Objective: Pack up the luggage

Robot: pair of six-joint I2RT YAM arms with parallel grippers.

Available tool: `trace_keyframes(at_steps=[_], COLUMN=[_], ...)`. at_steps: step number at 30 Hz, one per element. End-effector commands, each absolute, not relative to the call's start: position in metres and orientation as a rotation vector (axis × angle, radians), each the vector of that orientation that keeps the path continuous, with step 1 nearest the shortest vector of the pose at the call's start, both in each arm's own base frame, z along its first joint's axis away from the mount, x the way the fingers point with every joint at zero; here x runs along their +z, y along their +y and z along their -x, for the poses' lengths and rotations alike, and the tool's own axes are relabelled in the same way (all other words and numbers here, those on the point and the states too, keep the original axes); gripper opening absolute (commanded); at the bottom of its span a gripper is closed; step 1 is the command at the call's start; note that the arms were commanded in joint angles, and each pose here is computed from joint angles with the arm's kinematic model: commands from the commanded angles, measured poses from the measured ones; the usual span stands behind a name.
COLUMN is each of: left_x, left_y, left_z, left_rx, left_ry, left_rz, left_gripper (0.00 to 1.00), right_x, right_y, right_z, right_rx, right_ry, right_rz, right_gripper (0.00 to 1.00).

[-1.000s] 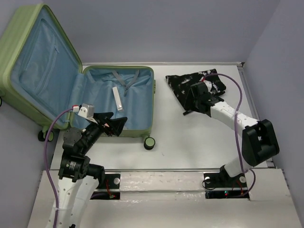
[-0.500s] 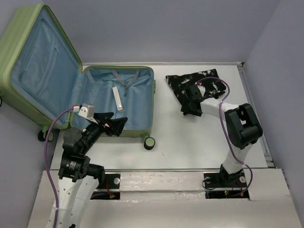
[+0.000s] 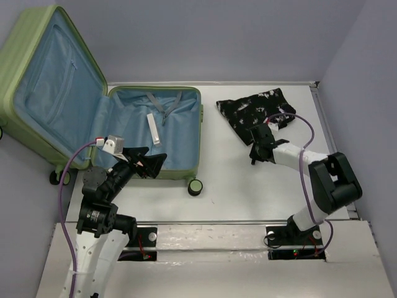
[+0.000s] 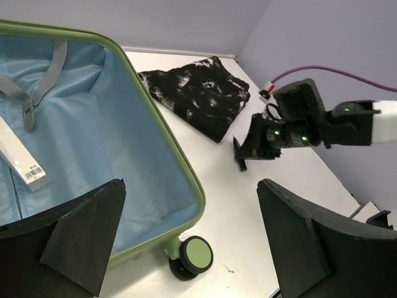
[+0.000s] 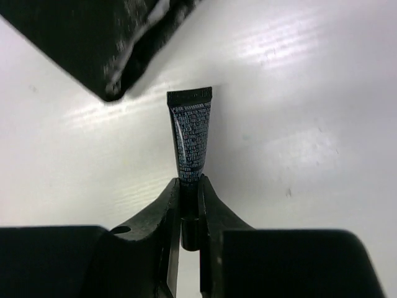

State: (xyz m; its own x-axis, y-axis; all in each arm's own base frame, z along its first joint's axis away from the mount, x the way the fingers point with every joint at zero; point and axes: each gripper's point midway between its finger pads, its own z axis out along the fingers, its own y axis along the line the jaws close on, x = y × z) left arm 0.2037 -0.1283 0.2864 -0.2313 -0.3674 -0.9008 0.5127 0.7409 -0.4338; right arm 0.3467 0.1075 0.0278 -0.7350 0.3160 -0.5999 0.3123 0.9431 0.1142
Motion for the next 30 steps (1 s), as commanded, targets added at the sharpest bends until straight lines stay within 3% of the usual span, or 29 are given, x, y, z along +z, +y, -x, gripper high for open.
trace_keyframes(at_steps=[1,5,12,13,15,16,18,20,27,30], left_x=[0.301,0.301,0.301,0.301,0.301,0.300,0.300,0.298,0.289,0.288], left_y=[-0.128,-0.124,-0.120,-0.120,-0.119,-0.118,-0.118,-0.119,-0.132,-0.136], left_z=[-0.205,-0.208,-0.211,-0.211,-0.211,-0.212,-0.212,-0.213,-0.215,-0.216], left_rx=[-0.829,-0.814,-0.803,-0.799,-0.795,-0.792,-0.792,-0.795,-0.847,-0.867], left_ry=[1.565,1.569,1.574,1.573,1.574,1.577,1.582,1.590,1.633,1.643], left_rz=[-0.113,-0.074,-0.043,-0.039,-0.031,-0.028,-0.027,-0.031,-0.089,-0.108], left_gripper=[0.99,0.99,0.99,0.99,0.99,0.99,0.99,0.99,0.99,0.99], right_x=[0.063,0.122,0.266,0.281,0.284,0.282,0.266,0.247,0.162,0.136], right_y=[0.114,0.161,0.322,0.355,0.381,0.387,0.374,0.335,0.158,0.097], right_z=[-0.331,-0.321,-0.316,-0.320,-0.325,-0.330,-0.357,-0.383,-0.434,-0.458], right_rx=[0.154,0.425,0.837,0.892,0.958,0.948,0.786,0.692,0.127,-0.096], right_ry=[2.389,2.294,2.068,2.043,2.058,2.067,2.082,2.119,2.266,2.309], right_rz=[-0.419,-0.288,0.094,0.149,0.224,0.242,0.192,0.114,-0.139,-0.200], right_gripper=[0.09,0.07,0.07,0.13,0.43,0.79,0.95,0.96,0.69,0.69])
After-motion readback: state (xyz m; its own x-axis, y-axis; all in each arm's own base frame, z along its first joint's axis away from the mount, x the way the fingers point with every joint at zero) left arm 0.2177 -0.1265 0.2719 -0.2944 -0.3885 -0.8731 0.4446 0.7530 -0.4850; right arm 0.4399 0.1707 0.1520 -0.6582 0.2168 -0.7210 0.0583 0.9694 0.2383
